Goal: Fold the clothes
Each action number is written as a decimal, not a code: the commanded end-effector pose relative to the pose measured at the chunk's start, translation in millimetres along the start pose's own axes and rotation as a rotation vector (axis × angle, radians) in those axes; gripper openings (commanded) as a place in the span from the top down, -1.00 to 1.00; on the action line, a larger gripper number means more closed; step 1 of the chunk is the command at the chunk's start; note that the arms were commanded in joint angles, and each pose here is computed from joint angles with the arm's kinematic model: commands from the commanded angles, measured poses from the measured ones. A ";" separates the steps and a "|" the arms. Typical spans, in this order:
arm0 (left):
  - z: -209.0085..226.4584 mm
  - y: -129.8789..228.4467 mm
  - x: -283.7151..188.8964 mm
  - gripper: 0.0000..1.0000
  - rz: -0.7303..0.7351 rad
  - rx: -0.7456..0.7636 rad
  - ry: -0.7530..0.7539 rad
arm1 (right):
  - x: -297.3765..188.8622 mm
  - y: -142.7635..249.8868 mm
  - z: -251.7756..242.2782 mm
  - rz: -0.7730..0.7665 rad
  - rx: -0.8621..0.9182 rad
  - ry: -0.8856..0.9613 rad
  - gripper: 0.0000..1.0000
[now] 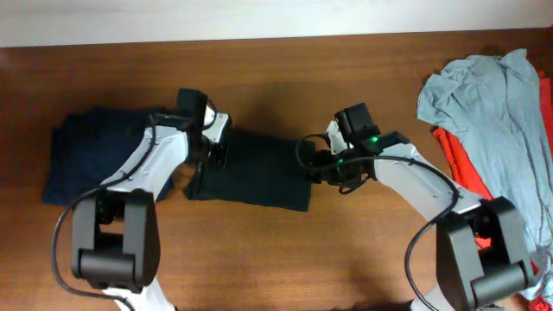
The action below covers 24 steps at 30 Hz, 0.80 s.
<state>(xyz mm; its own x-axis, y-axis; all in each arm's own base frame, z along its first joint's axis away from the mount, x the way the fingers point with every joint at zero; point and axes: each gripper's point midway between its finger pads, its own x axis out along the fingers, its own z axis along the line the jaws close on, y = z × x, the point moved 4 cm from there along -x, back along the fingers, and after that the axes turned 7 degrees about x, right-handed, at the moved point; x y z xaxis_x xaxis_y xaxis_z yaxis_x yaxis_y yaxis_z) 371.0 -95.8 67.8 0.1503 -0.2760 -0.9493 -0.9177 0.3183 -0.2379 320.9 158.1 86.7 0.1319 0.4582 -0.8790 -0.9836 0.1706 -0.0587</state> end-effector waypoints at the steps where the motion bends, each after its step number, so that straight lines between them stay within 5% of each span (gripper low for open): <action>1: 18.2 15.4 18.4 0.82 0.061 -0.032 -0.097 | 8.9 1.8 3.8 0.032 -0.013 -0.024 -0.10; 5: 31.3 29.5 33.3 0.87 0.134 -0.053 -0.168 | 12.4 2.0 1.4 0.040 -0.008 -0.019 -0.12; 12: 26.9 24.7 36.2 0.87 0.107 -0.086 -0.129 | 10.0 -12.5 -6.4 -0.017 0.001 -0.008 -0.53; 24: 26.6 24.9 36.2 0.85 0.109 -0.085 -0.129 | 42.2 -29.1 -11.7 0.053 0.002 -0.231 -0.52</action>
<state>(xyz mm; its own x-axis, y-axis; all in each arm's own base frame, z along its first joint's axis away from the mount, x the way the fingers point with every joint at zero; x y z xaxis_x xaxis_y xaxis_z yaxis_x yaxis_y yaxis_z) 370.4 -83.6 43.5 0.1376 -0.1775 -0.9744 -0.9428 0.2781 -0.1838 357.7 147.3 56.0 0.1672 0.5839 -0.7945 -0.9786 0.1965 -0.0615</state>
